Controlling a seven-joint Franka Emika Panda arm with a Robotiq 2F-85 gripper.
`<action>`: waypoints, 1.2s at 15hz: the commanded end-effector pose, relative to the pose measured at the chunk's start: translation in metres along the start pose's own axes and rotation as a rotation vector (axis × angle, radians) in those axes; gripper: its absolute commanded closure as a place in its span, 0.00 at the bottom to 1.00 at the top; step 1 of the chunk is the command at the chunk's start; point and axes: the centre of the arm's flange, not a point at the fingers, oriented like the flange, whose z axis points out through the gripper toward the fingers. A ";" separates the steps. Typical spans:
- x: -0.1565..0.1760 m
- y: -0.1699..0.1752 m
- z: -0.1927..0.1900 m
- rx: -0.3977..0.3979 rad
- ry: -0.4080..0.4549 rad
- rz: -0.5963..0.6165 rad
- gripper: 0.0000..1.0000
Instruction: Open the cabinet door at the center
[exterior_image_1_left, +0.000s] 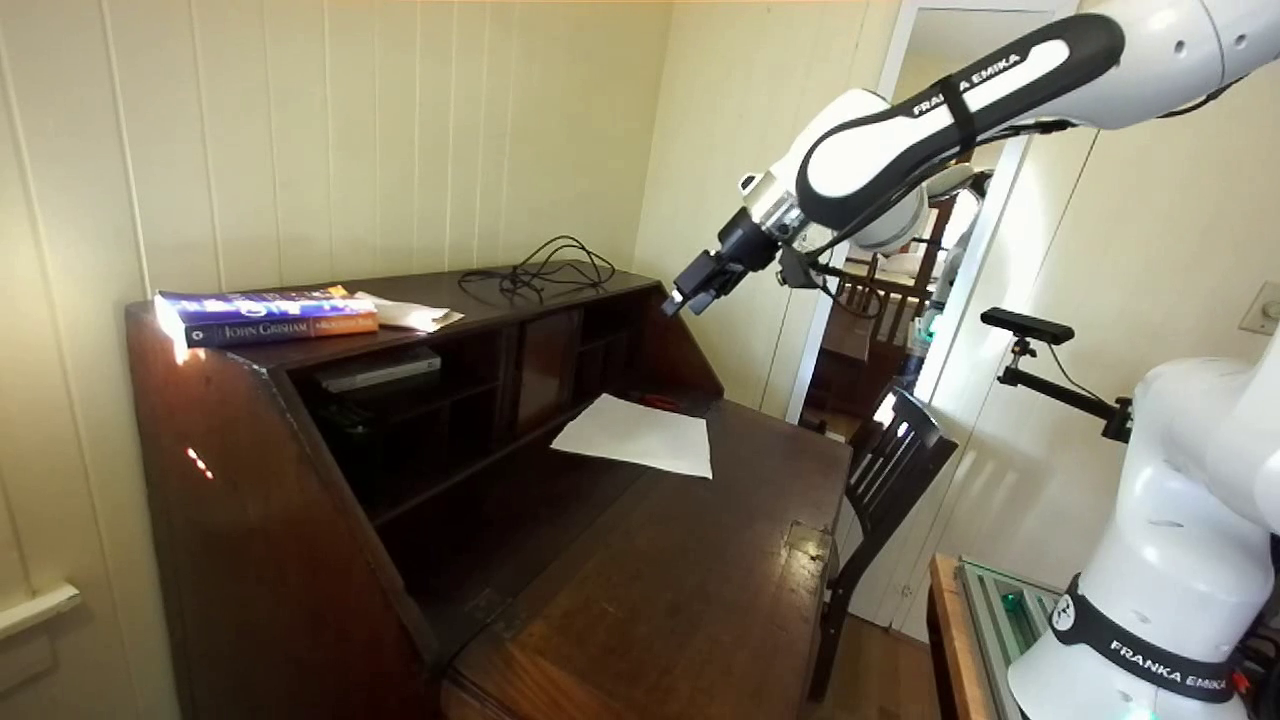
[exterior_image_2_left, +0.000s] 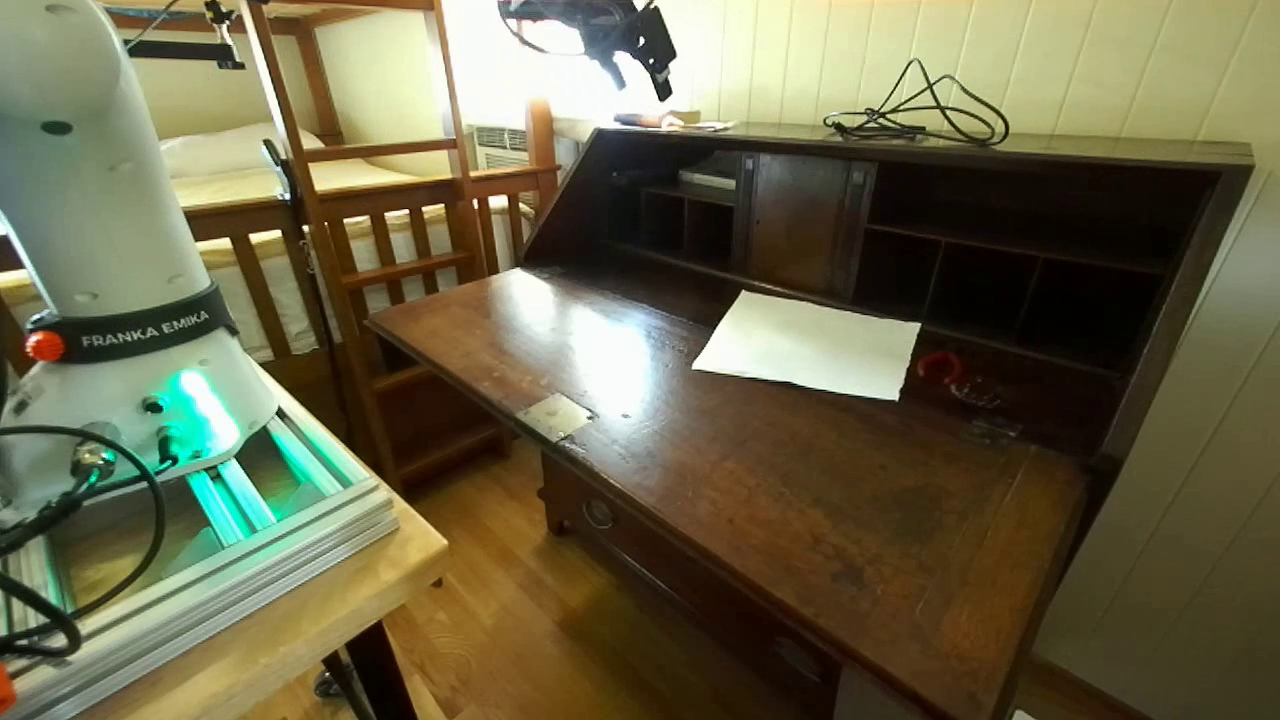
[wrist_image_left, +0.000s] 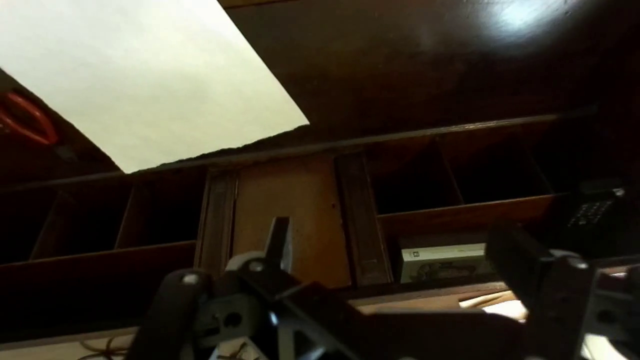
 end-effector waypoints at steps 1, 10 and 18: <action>-0.021 -0.013 0.060 -0.092 0.066 0.000 0.00; -0.046 0.001 0.103 -0.097 -0.039 0.000 0.00; -0.064 -0.007 0.166 -0.243 0.343 0.094 0.00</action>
